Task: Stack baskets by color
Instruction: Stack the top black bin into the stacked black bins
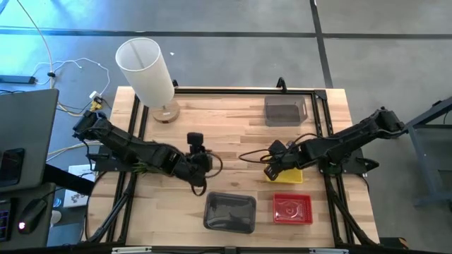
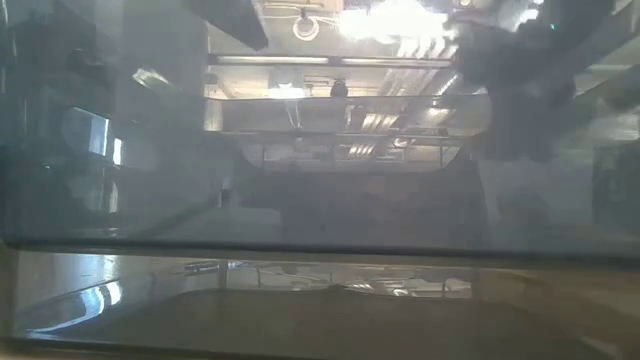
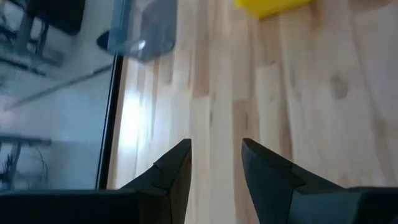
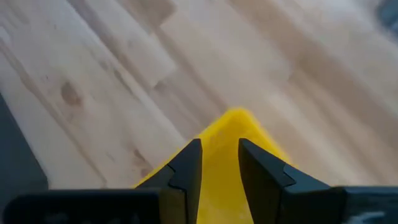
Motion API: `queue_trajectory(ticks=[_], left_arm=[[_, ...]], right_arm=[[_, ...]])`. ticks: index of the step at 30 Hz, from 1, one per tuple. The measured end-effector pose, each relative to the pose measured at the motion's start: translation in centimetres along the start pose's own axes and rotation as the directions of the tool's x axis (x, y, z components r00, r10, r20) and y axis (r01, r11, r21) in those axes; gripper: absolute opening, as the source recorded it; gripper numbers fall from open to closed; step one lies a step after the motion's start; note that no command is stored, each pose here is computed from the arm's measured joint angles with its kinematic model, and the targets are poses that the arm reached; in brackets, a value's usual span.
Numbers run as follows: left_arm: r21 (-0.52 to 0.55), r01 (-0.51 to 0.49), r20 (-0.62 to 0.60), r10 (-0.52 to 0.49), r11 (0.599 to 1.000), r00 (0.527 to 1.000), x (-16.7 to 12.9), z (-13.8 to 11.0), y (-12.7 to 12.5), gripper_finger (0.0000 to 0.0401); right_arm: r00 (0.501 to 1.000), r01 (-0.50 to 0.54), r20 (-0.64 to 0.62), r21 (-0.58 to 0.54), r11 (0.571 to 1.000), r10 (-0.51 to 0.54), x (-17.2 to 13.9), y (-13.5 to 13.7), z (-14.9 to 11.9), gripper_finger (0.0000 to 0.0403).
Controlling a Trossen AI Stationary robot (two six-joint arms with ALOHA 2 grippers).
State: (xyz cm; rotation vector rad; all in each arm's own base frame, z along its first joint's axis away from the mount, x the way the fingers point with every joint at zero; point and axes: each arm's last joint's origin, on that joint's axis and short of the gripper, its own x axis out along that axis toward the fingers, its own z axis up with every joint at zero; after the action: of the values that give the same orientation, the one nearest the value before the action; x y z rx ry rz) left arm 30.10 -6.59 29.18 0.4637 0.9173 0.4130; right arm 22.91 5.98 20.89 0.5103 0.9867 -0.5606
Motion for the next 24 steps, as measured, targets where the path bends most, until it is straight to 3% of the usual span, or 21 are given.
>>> queue_trajectory(ticks=[12, 18, 24], left_arm=[[-0.196, 0.024, -0.075, -0.04, 0.98, 0.996, 0.5, -1.0, 3.3, 0.0127], [-0.207, 0.022, -0.126, -0.049, 0.978, 0.991, 1.6, -2.2, 2.8, 0.0127], [-0.214, 0.023, -0.183, -0.063, 0.977, 0.981, 2.8, -3.8, 1.9, 0.0127]], right_arm=[[0.975, 0.194, 0.127, -0.09, 0.977, -0.182, -4.2, -0.2, 4.1, 0.0094], [0.962, 0.27, 0.074, -0.097, 0.958, -0.264, -4.2, -2.2, 6.0, 0.0094], [0.964, 0.265, -0.007, -0.089, 0.96, -0.267, -3.6, -4.1, 7.4, 0.0094]])
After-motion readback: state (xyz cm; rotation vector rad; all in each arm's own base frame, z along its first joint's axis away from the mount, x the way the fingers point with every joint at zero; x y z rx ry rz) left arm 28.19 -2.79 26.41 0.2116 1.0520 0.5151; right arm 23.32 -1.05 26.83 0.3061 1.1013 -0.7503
